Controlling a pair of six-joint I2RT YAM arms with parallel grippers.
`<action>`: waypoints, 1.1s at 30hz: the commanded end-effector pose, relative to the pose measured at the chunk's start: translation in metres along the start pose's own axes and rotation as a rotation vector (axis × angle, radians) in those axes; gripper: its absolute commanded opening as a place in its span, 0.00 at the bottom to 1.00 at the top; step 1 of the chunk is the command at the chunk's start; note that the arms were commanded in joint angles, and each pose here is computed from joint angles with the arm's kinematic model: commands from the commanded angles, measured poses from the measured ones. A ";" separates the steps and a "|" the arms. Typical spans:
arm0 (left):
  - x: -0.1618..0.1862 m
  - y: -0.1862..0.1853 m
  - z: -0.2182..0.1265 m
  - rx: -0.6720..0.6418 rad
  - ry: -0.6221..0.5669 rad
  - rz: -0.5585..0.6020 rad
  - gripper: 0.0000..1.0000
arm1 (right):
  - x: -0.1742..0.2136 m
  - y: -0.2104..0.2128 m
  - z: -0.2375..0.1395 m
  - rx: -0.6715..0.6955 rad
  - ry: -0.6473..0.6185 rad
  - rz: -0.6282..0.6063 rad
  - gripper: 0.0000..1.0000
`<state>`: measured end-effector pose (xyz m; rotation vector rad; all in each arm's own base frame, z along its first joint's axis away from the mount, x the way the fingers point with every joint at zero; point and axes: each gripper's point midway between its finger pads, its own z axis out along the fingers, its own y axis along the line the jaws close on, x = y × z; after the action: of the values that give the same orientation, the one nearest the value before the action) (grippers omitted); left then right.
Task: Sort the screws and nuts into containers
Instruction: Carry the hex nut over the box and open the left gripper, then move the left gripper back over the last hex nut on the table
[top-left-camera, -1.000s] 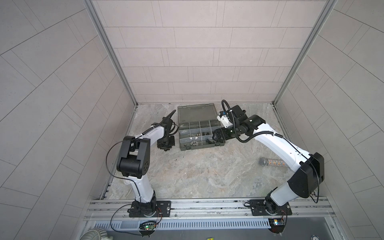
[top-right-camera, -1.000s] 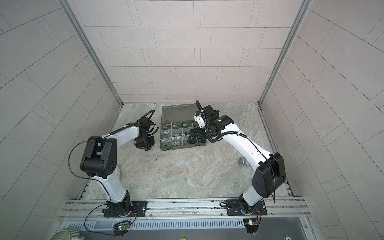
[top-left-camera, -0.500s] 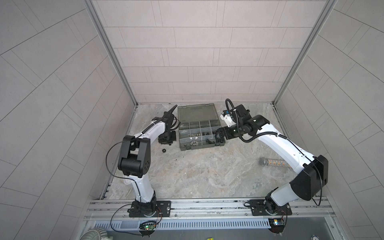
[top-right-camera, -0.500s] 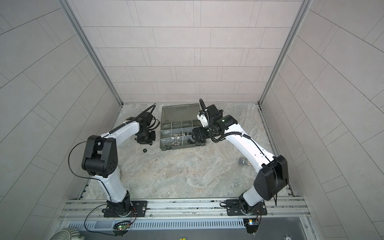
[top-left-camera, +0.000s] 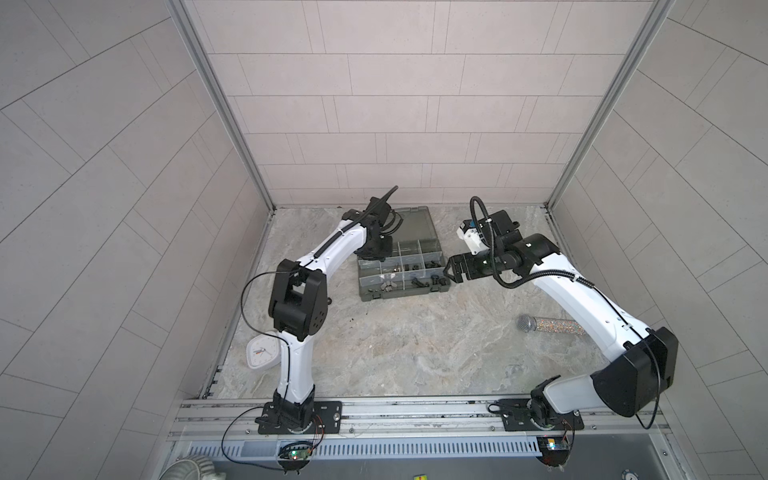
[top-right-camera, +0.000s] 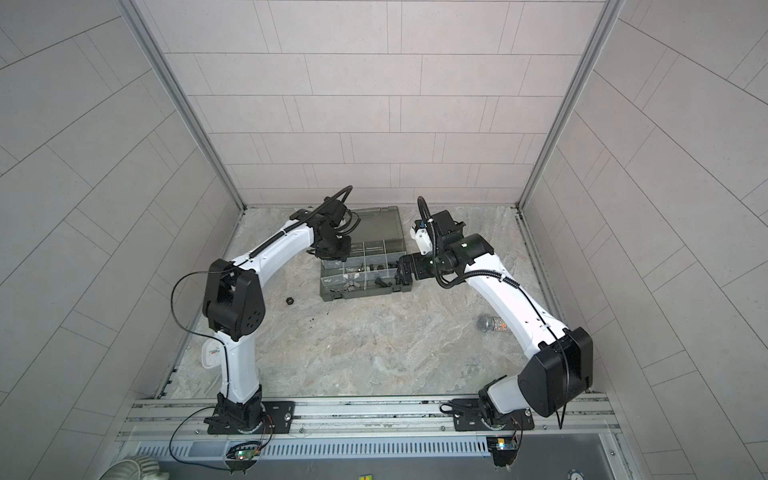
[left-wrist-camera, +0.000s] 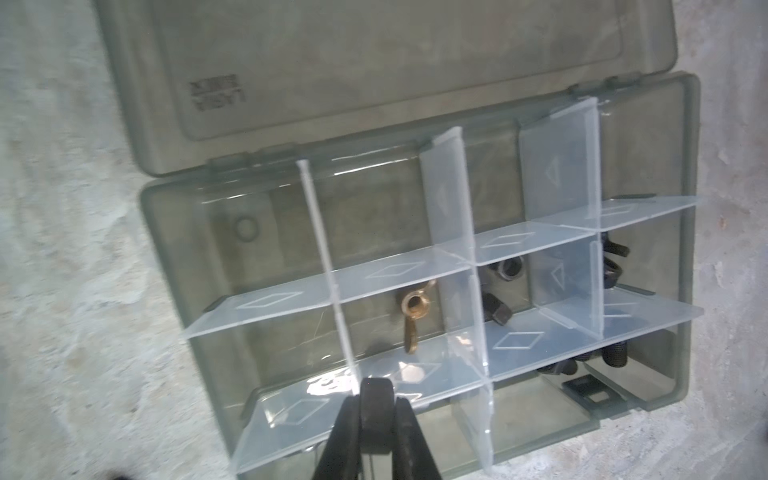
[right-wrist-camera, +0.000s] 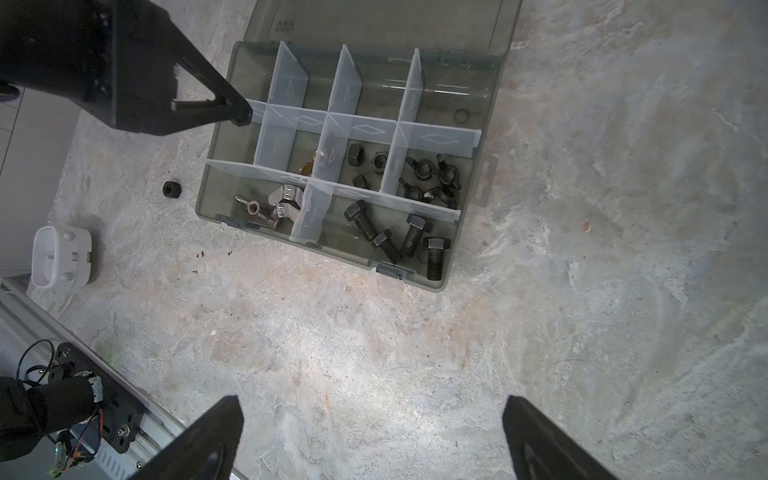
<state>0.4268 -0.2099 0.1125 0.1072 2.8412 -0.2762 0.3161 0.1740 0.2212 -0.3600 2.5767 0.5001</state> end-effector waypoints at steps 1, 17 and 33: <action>-0.002 -0.026 0.001 0.049 0.017 0.005 0.12 | 0.011 0.000 -0.011 0.000 0.011 -0.008 0.99; -0.009 -0.081 0.027 0.107 0.016 0.051 0.13 | 0.023 -0.020 -0.038 0.050 0.006 -0.005 0.99; -0.019 -0.058 -0.017 0.070 -0.087 0.042 0.48 | 0.019 -0.017 -0.032 0.014 0.008 0.018 0.99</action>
<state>0.4336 -0.2873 0.1061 0.1995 2.8194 -0.3938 0.2936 0.1394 0.2290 -0.3256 2.5959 0.4590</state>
